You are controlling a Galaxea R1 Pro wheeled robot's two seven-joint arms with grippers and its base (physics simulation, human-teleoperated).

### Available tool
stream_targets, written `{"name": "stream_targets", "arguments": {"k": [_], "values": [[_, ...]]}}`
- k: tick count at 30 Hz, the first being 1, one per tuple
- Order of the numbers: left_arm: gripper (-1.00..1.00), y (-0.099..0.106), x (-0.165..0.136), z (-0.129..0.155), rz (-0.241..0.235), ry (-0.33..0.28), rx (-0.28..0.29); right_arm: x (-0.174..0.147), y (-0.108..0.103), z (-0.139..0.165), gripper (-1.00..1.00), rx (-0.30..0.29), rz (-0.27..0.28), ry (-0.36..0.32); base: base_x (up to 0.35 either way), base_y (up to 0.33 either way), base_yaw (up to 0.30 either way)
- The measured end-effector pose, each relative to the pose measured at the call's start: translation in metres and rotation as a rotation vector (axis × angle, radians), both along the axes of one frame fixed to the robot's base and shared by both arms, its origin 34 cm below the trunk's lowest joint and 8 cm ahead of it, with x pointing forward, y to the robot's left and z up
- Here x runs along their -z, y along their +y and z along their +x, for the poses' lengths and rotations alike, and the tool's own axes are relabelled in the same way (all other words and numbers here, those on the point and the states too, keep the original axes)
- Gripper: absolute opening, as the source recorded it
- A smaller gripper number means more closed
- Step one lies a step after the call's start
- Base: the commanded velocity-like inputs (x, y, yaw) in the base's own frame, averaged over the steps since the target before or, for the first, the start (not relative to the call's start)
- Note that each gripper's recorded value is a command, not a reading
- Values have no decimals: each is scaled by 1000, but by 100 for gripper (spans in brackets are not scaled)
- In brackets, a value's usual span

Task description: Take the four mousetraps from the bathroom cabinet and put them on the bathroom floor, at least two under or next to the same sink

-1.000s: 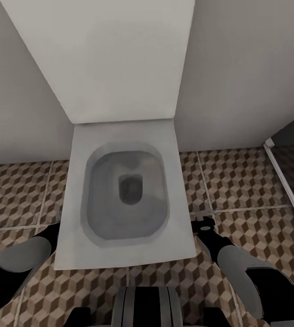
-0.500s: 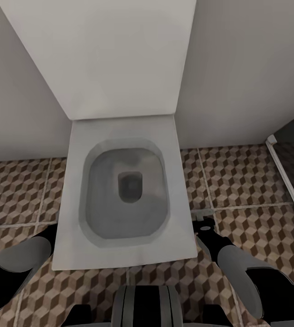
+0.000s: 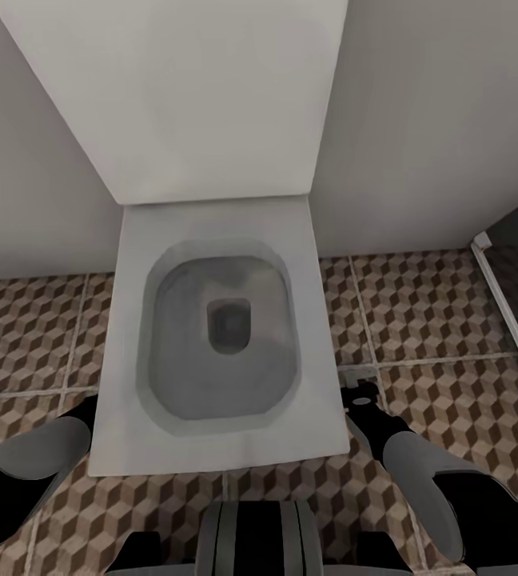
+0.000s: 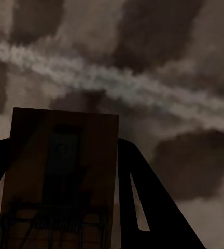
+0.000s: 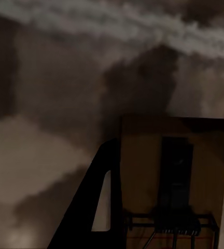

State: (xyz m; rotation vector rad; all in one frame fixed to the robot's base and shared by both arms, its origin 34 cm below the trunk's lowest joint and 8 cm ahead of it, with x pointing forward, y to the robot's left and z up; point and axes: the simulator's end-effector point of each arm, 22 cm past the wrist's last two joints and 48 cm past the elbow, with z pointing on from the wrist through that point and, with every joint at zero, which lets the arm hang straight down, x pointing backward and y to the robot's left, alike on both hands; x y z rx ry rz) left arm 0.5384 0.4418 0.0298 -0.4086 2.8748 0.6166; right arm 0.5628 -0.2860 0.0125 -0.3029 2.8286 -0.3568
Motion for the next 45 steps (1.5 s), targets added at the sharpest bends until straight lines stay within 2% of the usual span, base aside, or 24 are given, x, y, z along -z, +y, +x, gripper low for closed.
{"name": "stream_targets", "arguments": {"k": [13, 14, 45], "values": [[-100, 0, 7, -7, 0, 16, 0, 5, 0, 0, -100, 0, 0, -2, 0, 0, 0], [-100, 0, 7, -7, 0, 16, 0, 5, 0, 0, 100, 0, 0, -2, 0, 0, 0], [-100, 0, 6, -7, 0, 14, 0, 4, 0, 0, 100, -3, -4, -3, 0, 0, 0]]}}
